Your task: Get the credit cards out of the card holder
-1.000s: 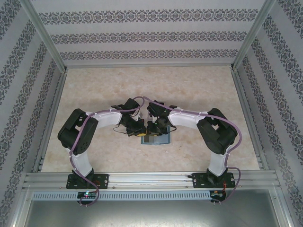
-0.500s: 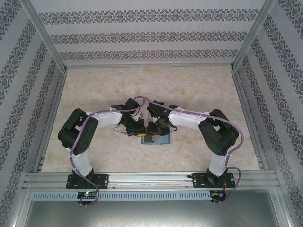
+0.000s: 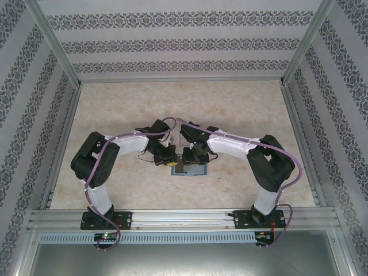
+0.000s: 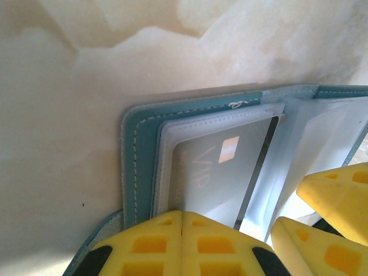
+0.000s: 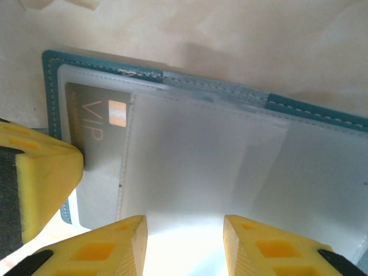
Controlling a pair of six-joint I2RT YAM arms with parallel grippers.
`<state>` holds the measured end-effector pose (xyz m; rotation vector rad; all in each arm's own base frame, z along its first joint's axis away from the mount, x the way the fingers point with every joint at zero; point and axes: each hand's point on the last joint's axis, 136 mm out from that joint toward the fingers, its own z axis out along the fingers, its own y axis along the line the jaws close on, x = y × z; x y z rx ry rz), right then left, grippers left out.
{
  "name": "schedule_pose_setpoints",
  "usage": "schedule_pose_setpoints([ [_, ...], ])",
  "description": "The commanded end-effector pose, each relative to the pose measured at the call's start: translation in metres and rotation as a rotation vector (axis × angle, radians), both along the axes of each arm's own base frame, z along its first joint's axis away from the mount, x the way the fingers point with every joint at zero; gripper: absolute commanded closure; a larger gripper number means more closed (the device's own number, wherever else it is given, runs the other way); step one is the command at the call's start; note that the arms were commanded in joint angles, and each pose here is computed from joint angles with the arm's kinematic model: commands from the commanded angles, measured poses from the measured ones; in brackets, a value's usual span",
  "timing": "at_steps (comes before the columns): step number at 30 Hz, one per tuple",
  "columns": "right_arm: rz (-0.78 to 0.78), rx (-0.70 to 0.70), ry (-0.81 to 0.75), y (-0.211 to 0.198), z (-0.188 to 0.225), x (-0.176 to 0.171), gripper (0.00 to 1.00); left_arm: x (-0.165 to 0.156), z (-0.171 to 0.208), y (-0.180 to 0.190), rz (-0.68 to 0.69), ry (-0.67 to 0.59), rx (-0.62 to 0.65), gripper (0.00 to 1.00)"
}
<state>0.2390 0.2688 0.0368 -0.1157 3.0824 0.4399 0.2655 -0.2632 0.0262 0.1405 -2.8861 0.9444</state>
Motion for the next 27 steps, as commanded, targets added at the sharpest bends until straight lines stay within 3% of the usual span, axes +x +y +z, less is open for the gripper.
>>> schedule_pose_setpoints([
  [1,0.022,-0.017,-0.03,-0.001,0.011,0.0,0.59,-0.003,-0.011,0.005,-0.011,0.026,0.036,1.0],
  [16,0.006,0.014,-0.04,-0.002,0.015,-0.002,0.6,-0.002,0.002,-0.011,-0.058,0.028,-0.001,1.0],
  [27,0.011,0.036,-0.007,0.008,-0.001,0.0,0.71,-0.005,-0.005,-0.01,-0.06,0.044,0.011,1.0],
])
